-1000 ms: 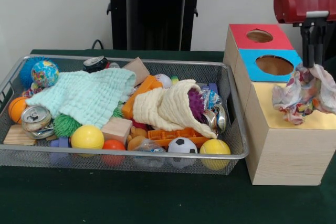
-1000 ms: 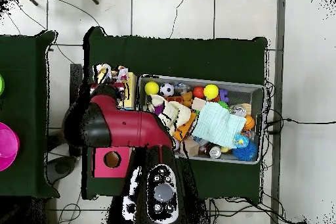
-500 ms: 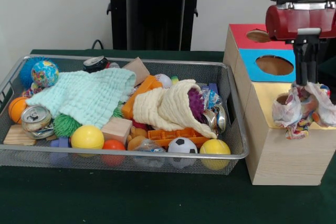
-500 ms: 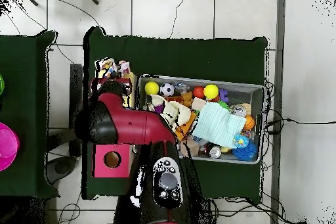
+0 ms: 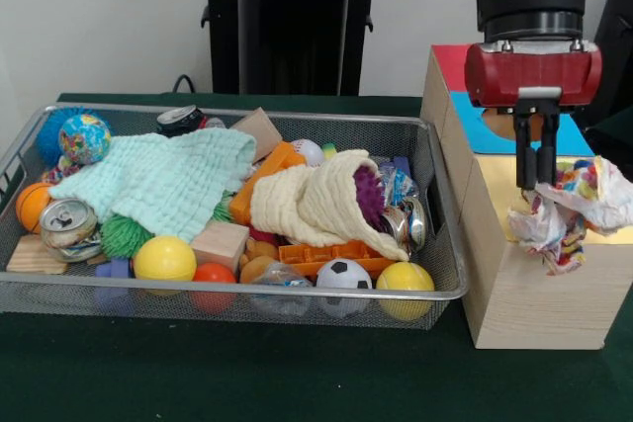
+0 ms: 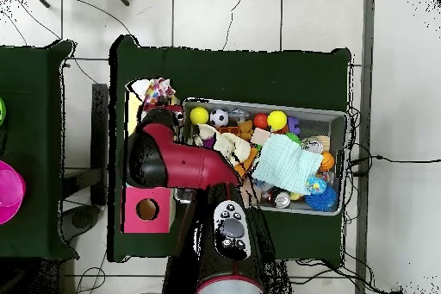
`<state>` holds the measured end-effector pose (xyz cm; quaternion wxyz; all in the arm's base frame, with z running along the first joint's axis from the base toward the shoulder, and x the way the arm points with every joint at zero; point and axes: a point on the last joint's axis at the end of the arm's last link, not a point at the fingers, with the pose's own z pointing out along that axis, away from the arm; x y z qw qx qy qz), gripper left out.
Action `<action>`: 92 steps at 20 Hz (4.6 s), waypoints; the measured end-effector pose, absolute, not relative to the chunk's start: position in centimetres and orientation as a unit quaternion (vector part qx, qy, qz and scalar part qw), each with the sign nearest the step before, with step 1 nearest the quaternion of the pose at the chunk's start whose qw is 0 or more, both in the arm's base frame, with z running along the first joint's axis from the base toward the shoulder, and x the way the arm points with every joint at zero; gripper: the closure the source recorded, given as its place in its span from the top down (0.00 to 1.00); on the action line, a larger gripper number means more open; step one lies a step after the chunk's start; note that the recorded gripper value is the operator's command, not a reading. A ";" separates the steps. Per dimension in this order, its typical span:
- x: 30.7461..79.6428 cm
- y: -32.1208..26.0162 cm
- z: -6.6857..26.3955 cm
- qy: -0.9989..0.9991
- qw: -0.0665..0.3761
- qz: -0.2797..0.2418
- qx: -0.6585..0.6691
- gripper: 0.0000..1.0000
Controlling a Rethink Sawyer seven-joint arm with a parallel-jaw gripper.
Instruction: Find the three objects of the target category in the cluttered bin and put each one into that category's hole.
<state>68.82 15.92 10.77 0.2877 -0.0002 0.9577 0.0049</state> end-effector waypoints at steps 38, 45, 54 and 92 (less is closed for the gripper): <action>63.3 22.2 8.0 0.979 0.162 0.056 0.108 0.00; 63.4 22.2 8.0 0.979 0.163 0.056 0.108 0.00; 64.7 21.5 7.5 0.978 0.179 0.033 0.101 0.00; 66.5 19.7 5.9 0.977 0.189 0.002 0.097 0.00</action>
